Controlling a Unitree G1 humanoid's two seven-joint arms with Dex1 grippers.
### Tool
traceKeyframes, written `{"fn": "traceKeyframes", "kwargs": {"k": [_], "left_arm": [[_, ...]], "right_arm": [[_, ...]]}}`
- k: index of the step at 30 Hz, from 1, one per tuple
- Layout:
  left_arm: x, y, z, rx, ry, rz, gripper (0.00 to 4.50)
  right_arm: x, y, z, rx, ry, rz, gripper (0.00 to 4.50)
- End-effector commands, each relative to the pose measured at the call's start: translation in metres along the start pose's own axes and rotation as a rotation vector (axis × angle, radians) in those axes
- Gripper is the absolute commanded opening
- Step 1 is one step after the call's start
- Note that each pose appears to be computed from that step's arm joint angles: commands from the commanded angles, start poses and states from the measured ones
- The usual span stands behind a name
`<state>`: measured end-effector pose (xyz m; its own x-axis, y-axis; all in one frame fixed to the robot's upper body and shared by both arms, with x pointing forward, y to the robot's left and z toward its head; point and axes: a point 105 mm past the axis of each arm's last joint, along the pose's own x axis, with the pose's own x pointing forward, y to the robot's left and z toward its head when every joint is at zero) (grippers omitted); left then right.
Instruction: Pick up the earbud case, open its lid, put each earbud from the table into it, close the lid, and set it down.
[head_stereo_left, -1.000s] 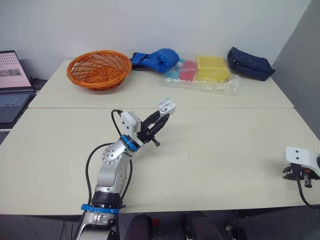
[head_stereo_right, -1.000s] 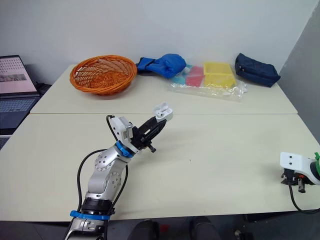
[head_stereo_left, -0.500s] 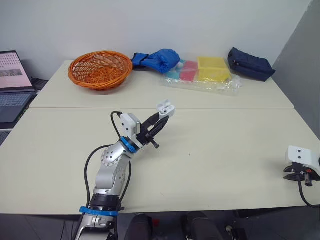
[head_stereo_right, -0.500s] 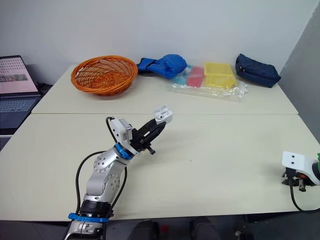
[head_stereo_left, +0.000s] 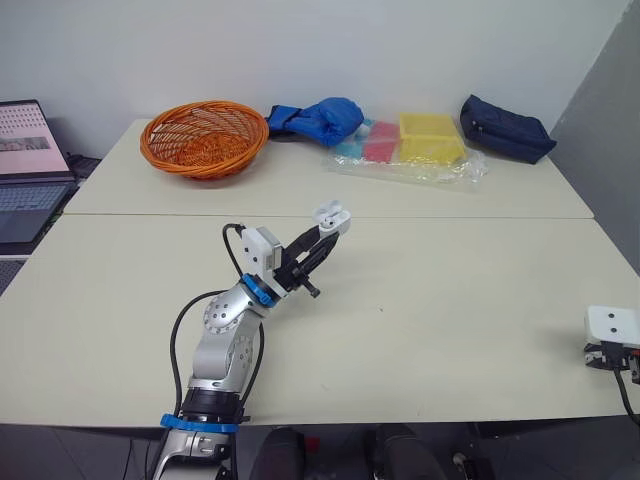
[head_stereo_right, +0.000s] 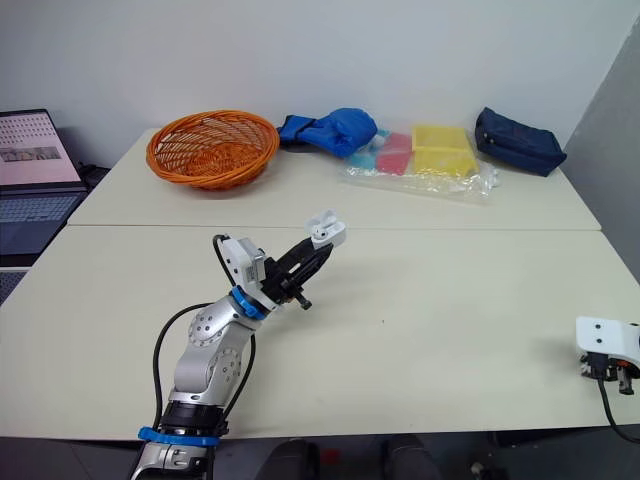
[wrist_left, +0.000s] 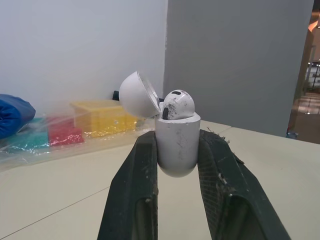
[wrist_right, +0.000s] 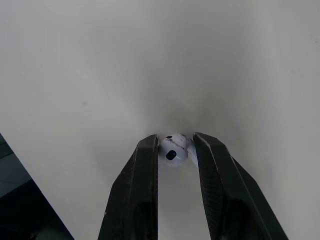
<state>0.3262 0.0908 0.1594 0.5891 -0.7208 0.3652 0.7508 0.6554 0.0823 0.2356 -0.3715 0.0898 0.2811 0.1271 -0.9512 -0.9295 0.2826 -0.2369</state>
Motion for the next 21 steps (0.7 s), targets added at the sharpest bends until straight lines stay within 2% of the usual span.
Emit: {"fn": "traceKeyframes", "kwargs": {"k": [1, 4, 9, 14, 21], "left_arm": [[0.003, -0.004, 0.011, 0.022, -0.044, -0.015, 0.73], [0.003, -0.004, 0.012, 0.022, -0.044, -0.016, 0.73], [0.004, -0.004, 0.011, 0.021, -0.042, -0.019, 0.73], [0.003, -0.004, 0.011, 0.021, -0.042, -0.019, 0.73], [0.005, -0.005, 0.012, 0.020, -0.045, -0.019, 0.73]], "right_arm": [[-0.006, -0.002, -0.005, -0.008, 0.028, -0.010, 1.15], [-0.006, -0.001, -0.005, -0.039, 0.032, -0.011, 1.15], [-0.005, -0.001, 0.005, -0.236, 0.011, -0.016, 1.15], [-0.006, 0.001, 0.009, -0.329, 0.003, -0.004, 1.15], [-0.007, 0.000, 0.002, -0.438, 0.060, 0.004, 1.15]]}}
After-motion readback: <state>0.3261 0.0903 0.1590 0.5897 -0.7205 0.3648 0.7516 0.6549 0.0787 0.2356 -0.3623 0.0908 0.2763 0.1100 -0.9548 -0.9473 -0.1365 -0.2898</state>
